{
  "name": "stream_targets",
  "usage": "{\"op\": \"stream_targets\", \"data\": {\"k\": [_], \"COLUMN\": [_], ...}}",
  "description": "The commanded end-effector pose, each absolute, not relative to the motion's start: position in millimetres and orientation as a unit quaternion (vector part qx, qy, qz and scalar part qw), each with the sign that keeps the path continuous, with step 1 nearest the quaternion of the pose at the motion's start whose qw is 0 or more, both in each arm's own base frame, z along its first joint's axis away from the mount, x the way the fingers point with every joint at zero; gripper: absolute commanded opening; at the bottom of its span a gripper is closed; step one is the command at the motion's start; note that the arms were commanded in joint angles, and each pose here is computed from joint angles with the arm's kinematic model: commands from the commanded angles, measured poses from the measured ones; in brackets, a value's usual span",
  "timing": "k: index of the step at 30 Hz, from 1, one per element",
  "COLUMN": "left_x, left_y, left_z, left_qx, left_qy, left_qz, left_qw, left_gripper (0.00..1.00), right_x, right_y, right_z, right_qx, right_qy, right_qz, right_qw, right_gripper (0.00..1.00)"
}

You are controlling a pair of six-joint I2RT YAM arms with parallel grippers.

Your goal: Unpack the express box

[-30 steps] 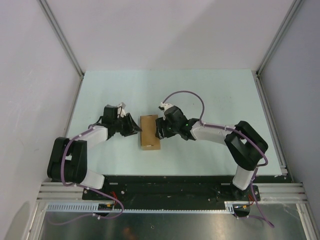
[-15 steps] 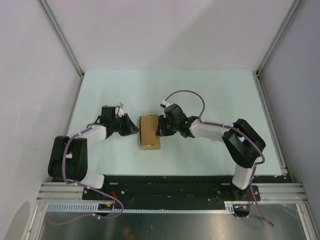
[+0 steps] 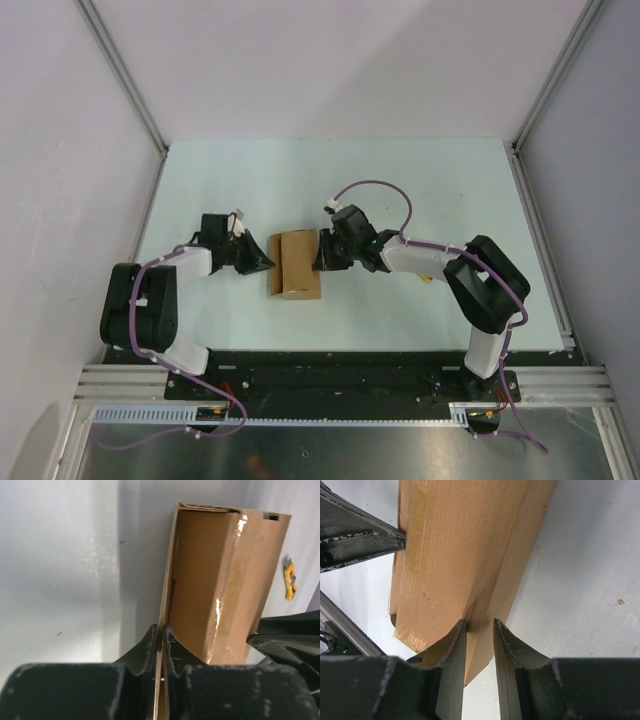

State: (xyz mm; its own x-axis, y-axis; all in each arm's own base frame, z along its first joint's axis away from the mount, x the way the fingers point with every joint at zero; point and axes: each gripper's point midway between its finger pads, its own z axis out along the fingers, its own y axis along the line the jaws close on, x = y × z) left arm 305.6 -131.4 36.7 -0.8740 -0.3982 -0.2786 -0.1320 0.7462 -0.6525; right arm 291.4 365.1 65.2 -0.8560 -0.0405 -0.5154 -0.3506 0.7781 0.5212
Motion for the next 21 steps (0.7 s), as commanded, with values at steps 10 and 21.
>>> {"op": "stream_targets", "data": {"k": [10,21], "left_x": [303,305], "left_y": [-123,-136], "left_z": [15,18], "left_qx": [-0.162,-0.155], "left_qy": [0.922,0.914], "left_qz": [-0.309,-0.349], "left_qw": [0.165,0.140], "left_gripper": [0.17,0.20], "right_x": [305,309], "right_y": [339,343], "right_z": [40,47], "right_qx": [-0.081,-0.077], "right_qy": [0.932,0.926], "right_qz": [0.257,0.272], "right_qw": [0.242,0.250], "right_gripper": [0.31,0.32]}}
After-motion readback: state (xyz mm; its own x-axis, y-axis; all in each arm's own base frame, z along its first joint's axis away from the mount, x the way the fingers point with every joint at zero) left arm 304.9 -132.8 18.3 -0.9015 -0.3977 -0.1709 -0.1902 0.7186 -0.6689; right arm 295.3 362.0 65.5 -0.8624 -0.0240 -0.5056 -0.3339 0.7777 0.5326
